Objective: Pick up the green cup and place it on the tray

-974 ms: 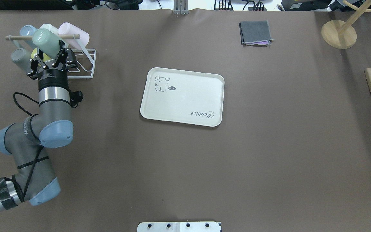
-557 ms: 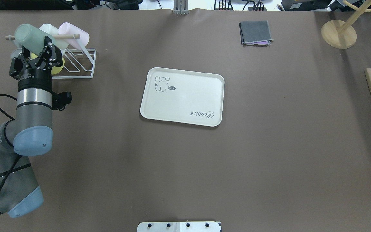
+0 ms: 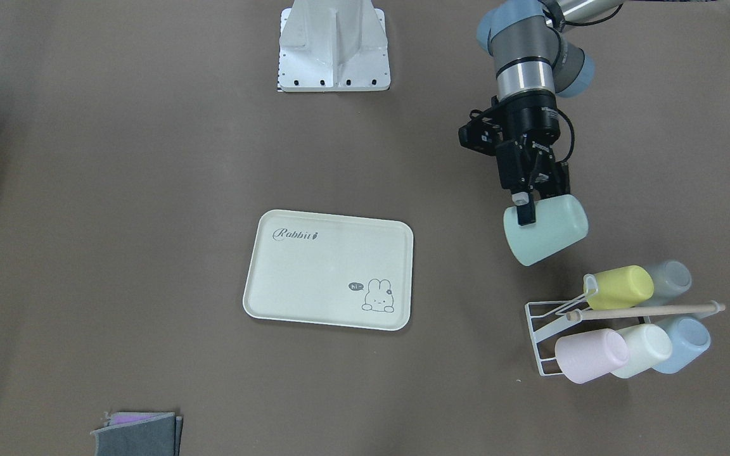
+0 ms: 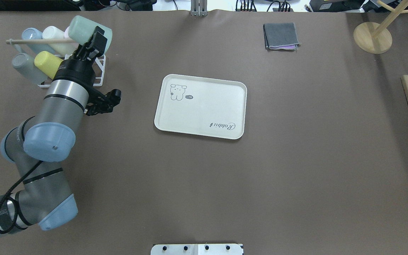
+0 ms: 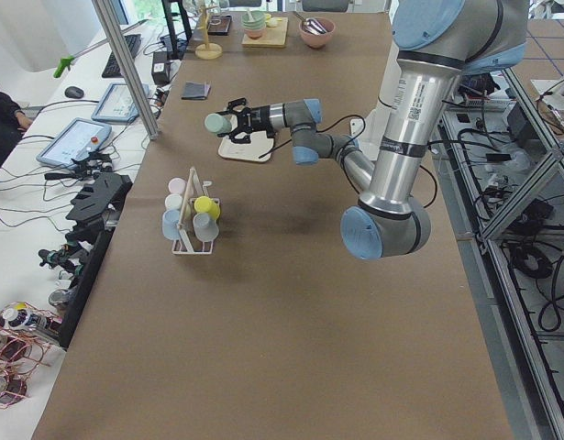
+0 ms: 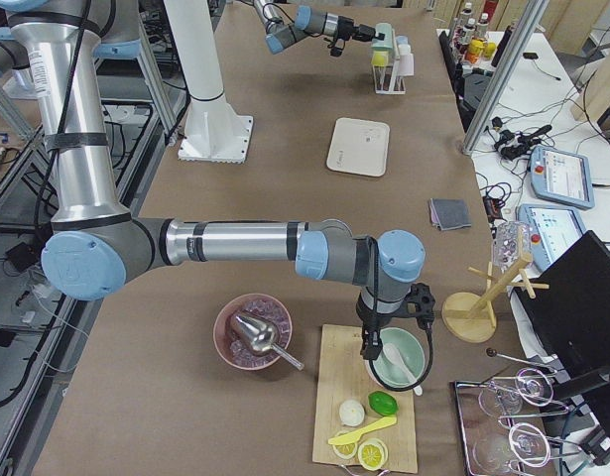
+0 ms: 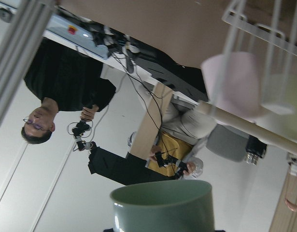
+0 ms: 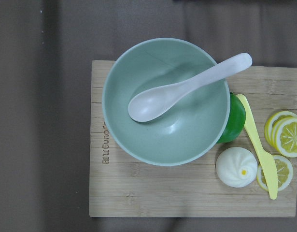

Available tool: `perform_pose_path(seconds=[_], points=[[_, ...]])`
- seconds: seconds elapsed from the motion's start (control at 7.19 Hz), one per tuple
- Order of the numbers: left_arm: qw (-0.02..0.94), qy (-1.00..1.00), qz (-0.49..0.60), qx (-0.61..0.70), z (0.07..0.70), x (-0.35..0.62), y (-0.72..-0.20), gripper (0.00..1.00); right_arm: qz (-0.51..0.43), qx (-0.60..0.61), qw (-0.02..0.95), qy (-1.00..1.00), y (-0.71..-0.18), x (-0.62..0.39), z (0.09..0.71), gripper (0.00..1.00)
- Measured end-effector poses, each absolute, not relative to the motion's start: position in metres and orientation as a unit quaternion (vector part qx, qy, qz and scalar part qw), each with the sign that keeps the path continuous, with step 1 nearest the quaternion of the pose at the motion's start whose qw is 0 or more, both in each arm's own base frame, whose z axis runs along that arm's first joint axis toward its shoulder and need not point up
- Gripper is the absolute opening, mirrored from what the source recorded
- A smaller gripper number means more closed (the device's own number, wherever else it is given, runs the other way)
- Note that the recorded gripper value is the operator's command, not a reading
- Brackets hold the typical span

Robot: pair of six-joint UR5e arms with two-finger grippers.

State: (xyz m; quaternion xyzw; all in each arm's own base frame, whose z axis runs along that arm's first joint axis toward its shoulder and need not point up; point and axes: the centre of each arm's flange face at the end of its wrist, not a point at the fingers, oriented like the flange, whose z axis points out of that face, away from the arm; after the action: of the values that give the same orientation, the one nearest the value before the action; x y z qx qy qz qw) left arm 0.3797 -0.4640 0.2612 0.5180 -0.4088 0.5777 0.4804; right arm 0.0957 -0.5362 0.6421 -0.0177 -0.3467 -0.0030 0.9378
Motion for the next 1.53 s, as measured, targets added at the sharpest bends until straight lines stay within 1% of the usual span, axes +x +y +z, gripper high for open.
perform_pose_path(seconds=[0.28,0.56,0.7,0.97,1.11,1.53], points=[[0.563,-0.197,0.508,0.621,0.25,0.414,-0.474,0.0,-0.003,-0.018,0.938,-0.346,-0.536,0.096,0.642,1.0],[0.62,0.032,0.436,0.652,0.236,0.448,-0.472,0.0,-0.002,-0.019,0.938,-0.347,-0.535,0.096,0.643,1.0],[0.628,0.123,0.399,0.656,0.228,0.472,-0.478,0.0,-0.001,-0.019,0.938,-0.347,-0.534,0.096,0.644,1.0],[0.619,0.248,0.324,0.671,0.222,0.524,-0.5,0.0,-0.001,-0.019,0.937,-0.348,-0.533,0.096,0.645,1.0],[0.61,0.295,0.3,0.671,0.213,0.534,-0.502,0.0,-0.001,-0.02,0.937,-0.349,-0.533,0.096,0.645,1.0],[0.574,0.452,0.256,0.634,0.203,0.56,-0.482,0.0,-0.001,-0.016,0.937,-0.35,-0.533,0.097,0.641,1.0]])
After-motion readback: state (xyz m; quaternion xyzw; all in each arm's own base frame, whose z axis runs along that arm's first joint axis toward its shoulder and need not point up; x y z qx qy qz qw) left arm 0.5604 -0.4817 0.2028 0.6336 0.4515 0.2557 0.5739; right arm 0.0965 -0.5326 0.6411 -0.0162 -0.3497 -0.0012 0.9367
